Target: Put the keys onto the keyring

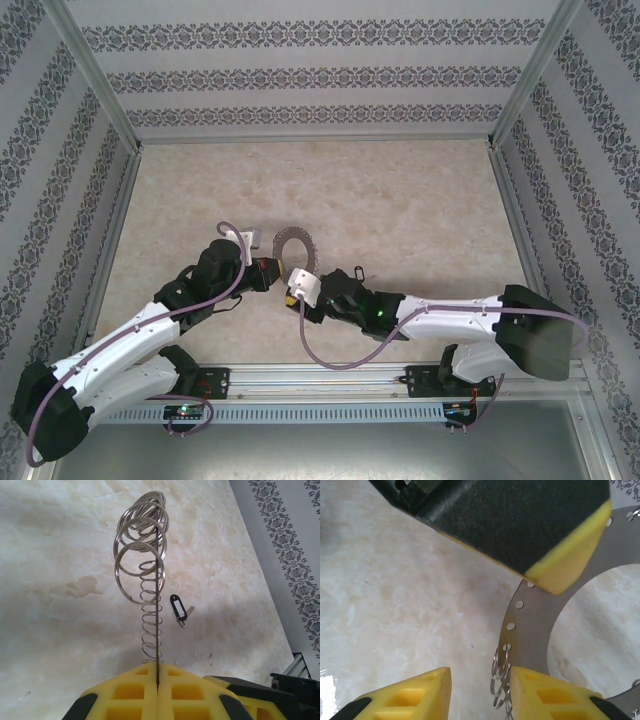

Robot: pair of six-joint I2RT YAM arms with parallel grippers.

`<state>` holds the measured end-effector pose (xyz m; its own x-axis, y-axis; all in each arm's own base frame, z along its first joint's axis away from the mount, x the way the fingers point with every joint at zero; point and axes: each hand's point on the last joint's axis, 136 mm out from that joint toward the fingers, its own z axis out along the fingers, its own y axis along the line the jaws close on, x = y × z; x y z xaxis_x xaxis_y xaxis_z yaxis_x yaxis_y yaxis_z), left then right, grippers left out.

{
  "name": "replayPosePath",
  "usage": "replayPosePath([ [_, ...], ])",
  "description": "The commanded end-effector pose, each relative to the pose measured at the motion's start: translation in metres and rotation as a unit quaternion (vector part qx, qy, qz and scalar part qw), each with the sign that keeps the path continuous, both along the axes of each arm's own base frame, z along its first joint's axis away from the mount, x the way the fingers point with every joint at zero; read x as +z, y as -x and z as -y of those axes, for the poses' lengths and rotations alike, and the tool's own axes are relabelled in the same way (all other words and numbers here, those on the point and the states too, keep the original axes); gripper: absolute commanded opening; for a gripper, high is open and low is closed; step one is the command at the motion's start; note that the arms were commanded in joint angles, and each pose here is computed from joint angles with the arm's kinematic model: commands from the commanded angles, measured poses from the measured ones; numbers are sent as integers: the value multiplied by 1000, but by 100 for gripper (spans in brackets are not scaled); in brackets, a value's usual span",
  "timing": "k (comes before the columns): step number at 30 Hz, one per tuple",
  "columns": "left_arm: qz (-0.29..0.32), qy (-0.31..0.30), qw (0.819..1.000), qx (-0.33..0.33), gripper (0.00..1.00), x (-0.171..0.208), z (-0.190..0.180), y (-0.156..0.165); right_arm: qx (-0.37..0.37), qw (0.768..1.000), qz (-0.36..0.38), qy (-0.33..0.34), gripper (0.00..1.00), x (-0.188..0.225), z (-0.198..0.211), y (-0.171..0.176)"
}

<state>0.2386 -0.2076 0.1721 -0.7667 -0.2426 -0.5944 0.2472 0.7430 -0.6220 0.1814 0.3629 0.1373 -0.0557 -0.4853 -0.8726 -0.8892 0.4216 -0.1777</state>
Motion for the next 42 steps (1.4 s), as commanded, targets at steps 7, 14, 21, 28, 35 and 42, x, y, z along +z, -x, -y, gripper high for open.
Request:
replayPosePath([
  [7,35,35,999,14,0,27,4,-13,-35,999,22,-6,25,14,-11,-16],
  [14,36,34,999,14,0,29,4,-13,-41,999,23,9,19,10,-9,-18],
  [21,40,35,998,16,0,32,5,-15,-40,999,21,15,27,5,-7,-17],
  [28,40,35,998,14,0,32,5,-15,-48,998,23,36,21,-1,-9,-22],
  [35,39,38,998,14,0,33,6,-15,-51,998,29,38,11,-1,-9,-25],
  [42,37,37,999,14,0,30,5,-14,-51,997,36,37,0,1,-6,-27],
])
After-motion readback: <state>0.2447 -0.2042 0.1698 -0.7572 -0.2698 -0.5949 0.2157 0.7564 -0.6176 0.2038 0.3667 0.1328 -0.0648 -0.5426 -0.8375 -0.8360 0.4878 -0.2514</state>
